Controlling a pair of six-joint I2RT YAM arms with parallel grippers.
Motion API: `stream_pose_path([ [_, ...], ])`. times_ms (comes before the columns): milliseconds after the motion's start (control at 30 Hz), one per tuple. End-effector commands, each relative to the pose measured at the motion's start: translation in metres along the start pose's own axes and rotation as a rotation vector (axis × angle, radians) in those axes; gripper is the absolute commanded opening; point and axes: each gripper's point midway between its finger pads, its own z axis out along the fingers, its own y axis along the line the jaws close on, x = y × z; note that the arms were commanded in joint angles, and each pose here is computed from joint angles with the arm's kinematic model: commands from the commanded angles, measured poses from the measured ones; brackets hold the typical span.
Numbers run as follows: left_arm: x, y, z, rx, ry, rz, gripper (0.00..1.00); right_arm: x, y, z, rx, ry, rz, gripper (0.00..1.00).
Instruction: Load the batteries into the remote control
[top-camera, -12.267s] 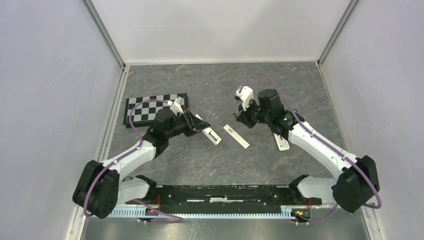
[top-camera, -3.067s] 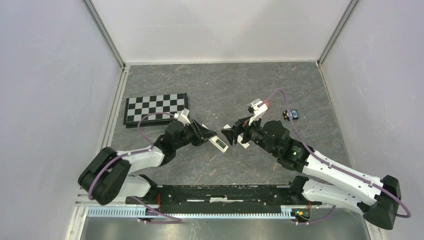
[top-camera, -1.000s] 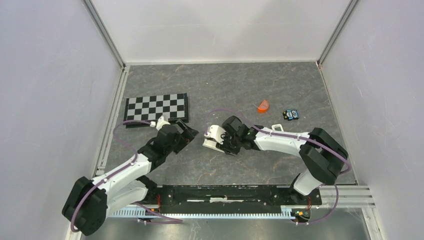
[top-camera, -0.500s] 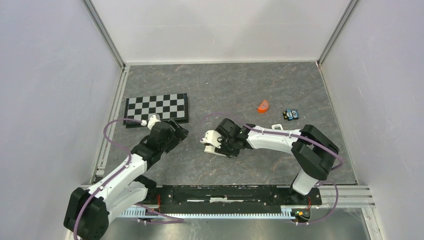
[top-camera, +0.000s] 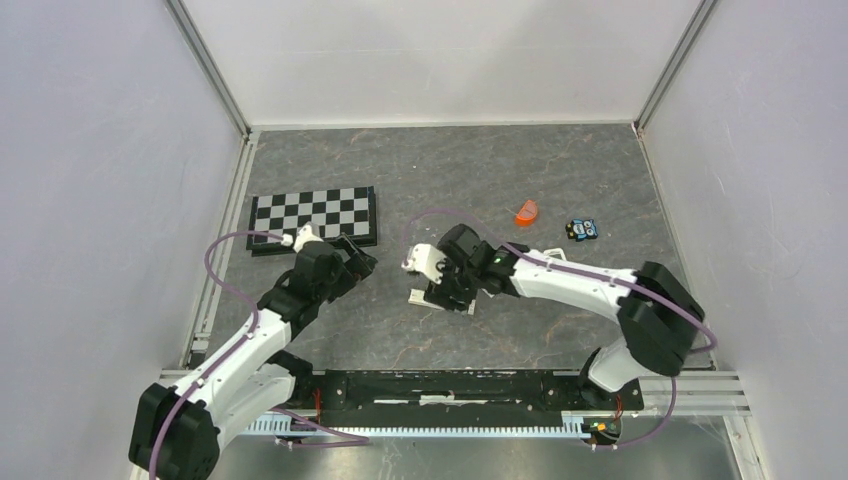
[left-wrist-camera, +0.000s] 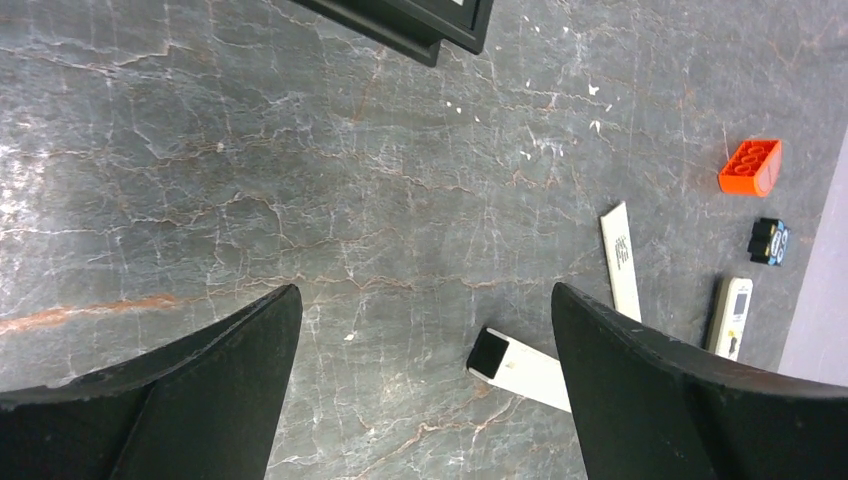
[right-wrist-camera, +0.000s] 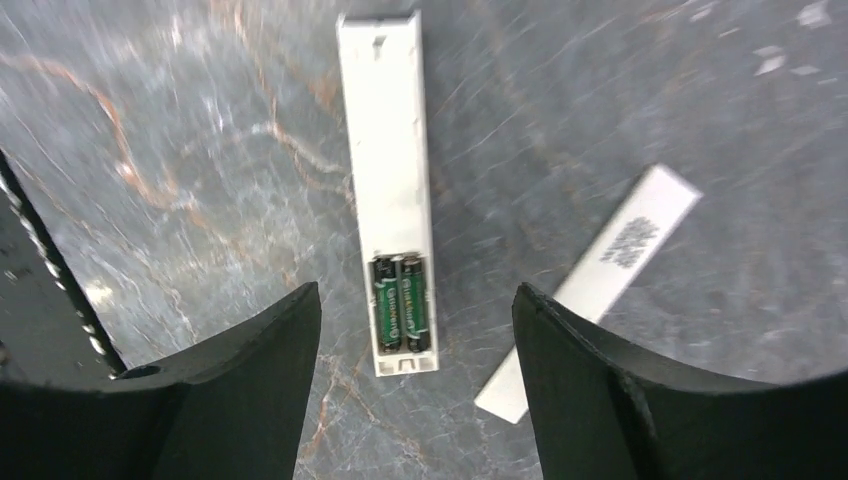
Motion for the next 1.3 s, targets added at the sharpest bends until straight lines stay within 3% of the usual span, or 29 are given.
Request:
stream_pose_path([
  [0, -0.015, -0.026, -0.005, 0.098, -0.025, 0.057, 1.0, -0.039, -0.033, -0.035, 0.086, -0.222, 0.134, 0.75],
  [100, -0.015, -0.037, -0.008, 0.155, -0.016, 0.073, 1.0, -0.024, -0.067, -0.042, 0.161, -0.218, 0.32, 0.72],
  [200, -0.011, -0.052, -0.011, 0.231, 0.015, 0.099, 1.0, 0.001, -0.076, -0.034, 0.179, -0.125, 0.39, 0.71],
  [500, -0.003, -0.076, -0.014, 0.356, 0.069, 0.134, 1.0, 0.038, -0.072, -0.001, 0.158, 0.082, 0.416, 0.71],
  [1267, -0.007, -0.084, -0.018, 0.401, 0.048, 0.136, 1.0, 0.076, -0.063, 0.026, 0.059, 0.307, 0.44, 0.58],
])
